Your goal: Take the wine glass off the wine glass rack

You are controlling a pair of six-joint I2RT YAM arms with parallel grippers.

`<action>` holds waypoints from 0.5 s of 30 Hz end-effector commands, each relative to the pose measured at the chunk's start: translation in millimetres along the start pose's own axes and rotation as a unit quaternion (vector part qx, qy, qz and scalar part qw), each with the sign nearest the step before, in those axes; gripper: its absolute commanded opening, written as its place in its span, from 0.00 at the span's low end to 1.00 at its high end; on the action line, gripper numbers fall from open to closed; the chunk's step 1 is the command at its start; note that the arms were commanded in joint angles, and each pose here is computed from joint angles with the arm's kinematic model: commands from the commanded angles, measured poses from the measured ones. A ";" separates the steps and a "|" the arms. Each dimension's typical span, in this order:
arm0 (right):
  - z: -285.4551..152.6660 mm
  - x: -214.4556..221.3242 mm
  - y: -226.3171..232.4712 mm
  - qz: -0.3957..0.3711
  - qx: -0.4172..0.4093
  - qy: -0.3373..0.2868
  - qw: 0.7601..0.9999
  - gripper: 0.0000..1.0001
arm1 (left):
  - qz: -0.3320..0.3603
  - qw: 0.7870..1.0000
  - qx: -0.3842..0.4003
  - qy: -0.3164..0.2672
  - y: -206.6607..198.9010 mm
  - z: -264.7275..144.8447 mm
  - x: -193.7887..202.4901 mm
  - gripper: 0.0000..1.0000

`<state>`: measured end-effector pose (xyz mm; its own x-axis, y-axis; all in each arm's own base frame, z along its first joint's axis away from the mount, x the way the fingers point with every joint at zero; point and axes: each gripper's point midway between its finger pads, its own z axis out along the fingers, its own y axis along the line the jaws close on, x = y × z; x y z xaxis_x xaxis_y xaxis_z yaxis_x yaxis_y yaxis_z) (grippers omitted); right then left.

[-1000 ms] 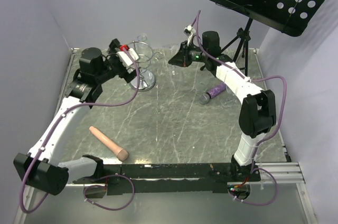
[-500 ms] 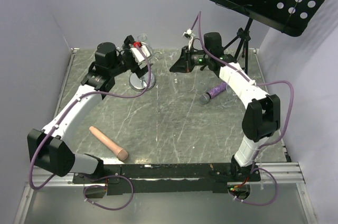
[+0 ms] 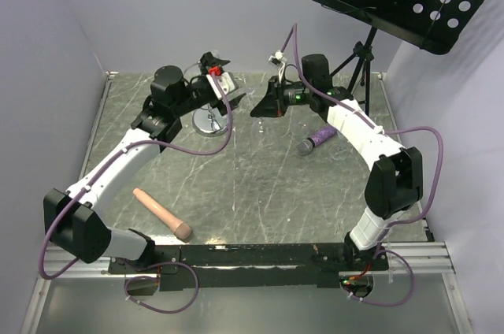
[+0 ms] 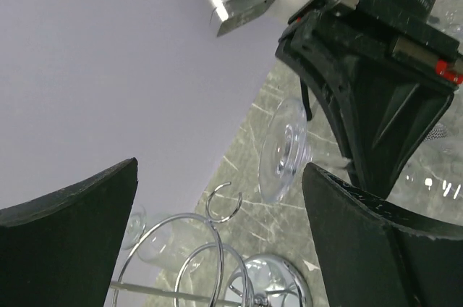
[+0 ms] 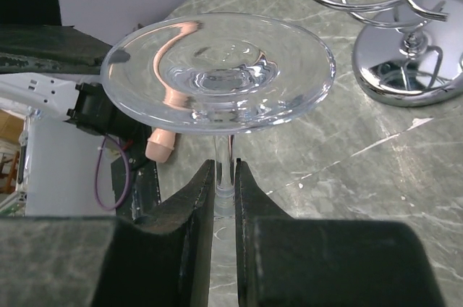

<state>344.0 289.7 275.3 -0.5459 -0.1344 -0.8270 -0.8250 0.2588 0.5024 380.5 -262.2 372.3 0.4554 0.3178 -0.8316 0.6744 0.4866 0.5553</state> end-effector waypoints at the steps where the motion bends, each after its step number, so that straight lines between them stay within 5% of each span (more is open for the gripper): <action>1: -7.4 -21.4 27.7 -0.055 -0.028 -0.022 0.998 0.00 | 0.012 0.999 0.010 -0.040 0.7 7.6 -21.0 0.99; 15: 1.4 -25.5 35.3 -0.072 -0.022 -0.021 0.997 0.00 | -0.023 0.998 0.043 -0.041 -16.3 30.7 -18.7 0.83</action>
<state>336.3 301.8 273.8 -0.5221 -0.1584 -0.8380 -0.8435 0.2412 0.4799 382.6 -289.1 346.7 0.4075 0.3014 -0.8620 0.7491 0.4296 0.5043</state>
